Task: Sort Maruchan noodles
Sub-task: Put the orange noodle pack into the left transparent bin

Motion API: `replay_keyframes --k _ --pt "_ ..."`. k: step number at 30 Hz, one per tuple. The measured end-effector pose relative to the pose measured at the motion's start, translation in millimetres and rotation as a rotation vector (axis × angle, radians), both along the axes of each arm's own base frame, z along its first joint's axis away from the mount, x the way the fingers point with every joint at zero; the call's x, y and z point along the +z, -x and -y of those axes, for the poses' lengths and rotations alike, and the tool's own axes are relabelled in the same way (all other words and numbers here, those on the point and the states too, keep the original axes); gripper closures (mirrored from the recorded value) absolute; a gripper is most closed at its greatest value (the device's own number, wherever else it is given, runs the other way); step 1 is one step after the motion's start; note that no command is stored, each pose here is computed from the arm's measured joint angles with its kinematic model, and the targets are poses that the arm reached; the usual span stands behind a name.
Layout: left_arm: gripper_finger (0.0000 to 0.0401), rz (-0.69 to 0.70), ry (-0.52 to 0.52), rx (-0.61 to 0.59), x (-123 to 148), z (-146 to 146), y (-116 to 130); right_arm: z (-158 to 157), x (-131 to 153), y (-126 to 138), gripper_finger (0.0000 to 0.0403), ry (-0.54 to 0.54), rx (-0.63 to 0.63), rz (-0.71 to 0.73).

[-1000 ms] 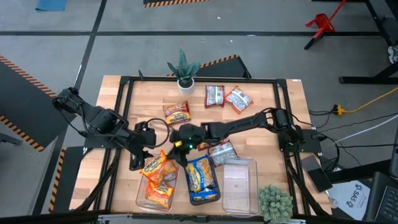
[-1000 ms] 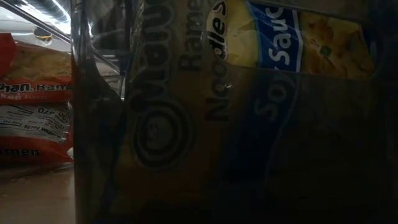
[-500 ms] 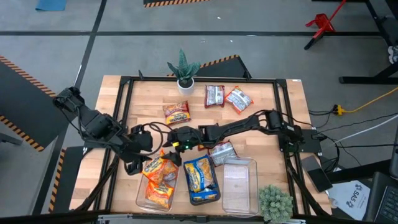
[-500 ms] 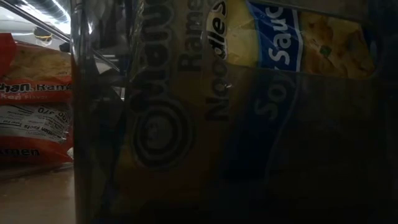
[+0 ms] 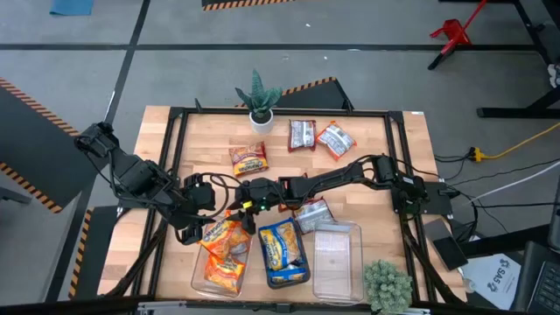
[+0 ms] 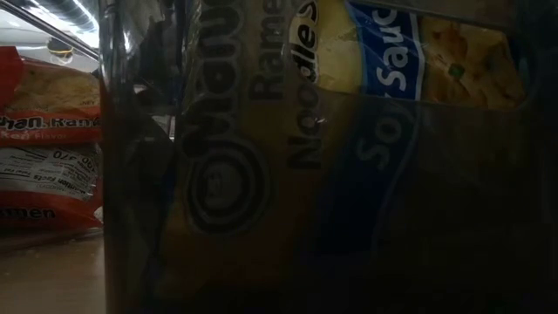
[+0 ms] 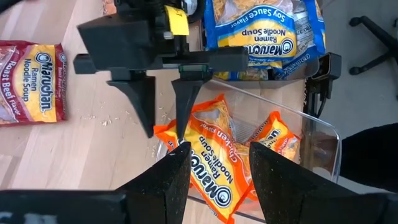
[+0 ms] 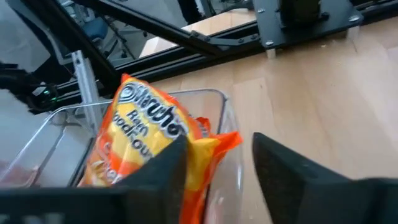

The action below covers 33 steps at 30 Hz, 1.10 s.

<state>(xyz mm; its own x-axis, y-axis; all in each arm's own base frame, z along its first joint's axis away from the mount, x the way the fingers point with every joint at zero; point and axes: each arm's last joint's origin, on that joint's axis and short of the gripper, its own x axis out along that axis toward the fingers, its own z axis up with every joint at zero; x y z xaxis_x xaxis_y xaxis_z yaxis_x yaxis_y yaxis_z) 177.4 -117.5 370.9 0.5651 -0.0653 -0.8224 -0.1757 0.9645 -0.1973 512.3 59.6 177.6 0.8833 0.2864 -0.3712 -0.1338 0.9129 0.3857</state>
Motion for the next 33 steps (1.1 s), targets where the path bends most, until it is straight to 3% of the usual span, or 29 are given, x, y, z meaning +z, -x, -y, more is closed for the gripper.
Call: replay_keyframes --k 7,19,27,33 --pt "0.0245 0.012 -0.017 0.013 0 -1 0 -1 -1 1 0.039 -0.003 0.036 -0.008" --pt "0.0245 0.028 -0.038 0.033 0 -2 -1 -3 5 2 0.0402 -0.185 -0.027 -0.059" --pt "0.0245 0.052 -0.053 0.079 1 -3 -1 -11 36 12 0.0403 -0.193 -0.13 -0.056" --pt "0.0245 0.057 -0.047 0.098 1 -3 -1 -30 33 20 0.0403 -0.194 -0.203 -0.139"
